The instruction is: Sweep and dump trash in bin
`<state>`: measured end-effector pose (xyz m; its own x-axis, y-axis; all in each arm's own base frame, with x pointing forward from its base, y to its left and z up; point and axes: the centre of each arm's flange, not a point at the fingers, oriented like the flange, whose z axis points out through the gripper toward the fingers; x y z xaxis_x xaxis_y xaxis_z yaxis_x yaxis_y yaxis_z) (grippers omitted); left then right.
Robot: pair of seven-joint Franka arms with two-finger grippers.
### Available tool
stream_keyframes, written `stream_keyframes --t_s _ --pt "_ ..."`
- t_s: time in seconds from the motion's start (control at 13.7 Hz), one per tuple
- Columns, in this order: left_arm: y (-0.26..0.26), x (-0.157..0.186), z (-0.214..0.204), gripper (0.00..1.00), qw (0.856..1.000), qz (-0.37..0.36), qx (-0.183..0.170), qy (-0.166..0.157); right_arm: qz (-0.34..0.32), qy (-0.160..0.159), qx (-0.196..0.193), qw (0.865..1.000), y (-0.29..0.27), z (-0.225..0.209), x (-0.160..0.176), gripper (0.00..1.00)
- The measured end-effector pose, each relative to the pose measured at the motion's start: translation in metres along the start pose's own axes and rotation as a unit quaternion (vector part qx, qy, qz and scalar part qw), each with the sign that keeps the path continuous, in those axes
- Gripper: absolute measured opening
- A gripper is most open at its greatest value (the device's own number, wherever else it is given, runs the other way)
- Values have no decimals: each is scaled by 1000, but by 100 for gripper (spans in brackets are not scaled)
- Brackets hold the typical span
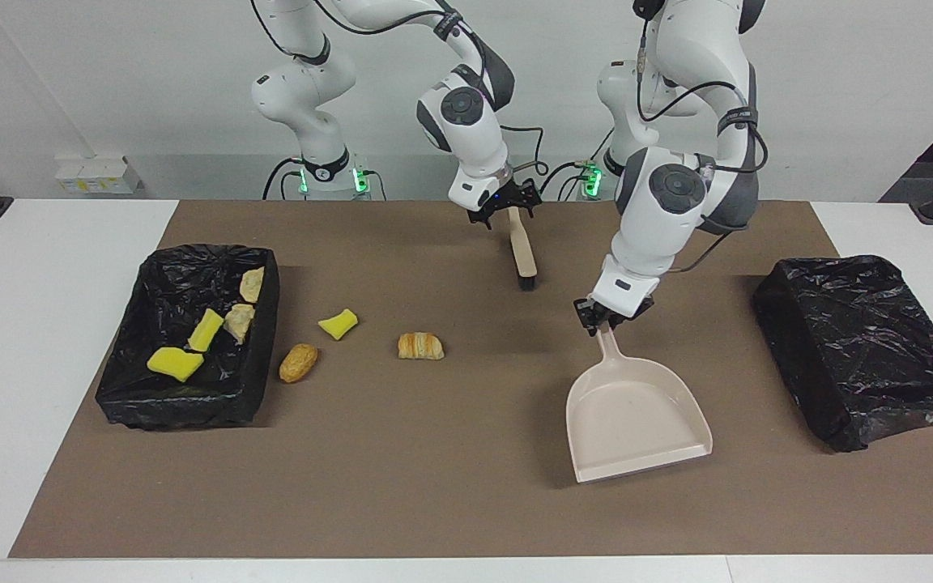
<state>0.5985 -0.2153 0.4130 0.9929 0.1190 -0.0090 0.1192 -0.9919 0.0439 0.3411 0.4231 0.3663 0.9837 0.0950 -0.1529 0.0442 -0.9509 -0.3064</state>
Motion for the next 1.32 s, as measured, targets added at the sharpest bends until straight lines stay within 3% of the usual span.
stream_keyframes --t_s 0.37,0.66,0.8,1.02,1.24,1.32 --pt "-81 33 22 31 998 59 5 -18 20 -23 -26 999 -26 16 -40 100" --pt "-93 32 31 31 997 69 7 -28 30 -15 -78 996 -20 35 -47 100" --pt "-92 30 35 31 997 71 7 -32 49 -19 -85 995 -17 42 -46 85" --pt "-92 28 38 31 997 71 8 -36 83 -19 -89 992 -16 47 -45 78" --pt "-93 27 39 31 997 71 8 -37 84 -24 -95 992 -16 55 -48 52" --pt "-93 27 39 31 997 71 8 -37 82 -25 -97 992 -17 56 -50 50"
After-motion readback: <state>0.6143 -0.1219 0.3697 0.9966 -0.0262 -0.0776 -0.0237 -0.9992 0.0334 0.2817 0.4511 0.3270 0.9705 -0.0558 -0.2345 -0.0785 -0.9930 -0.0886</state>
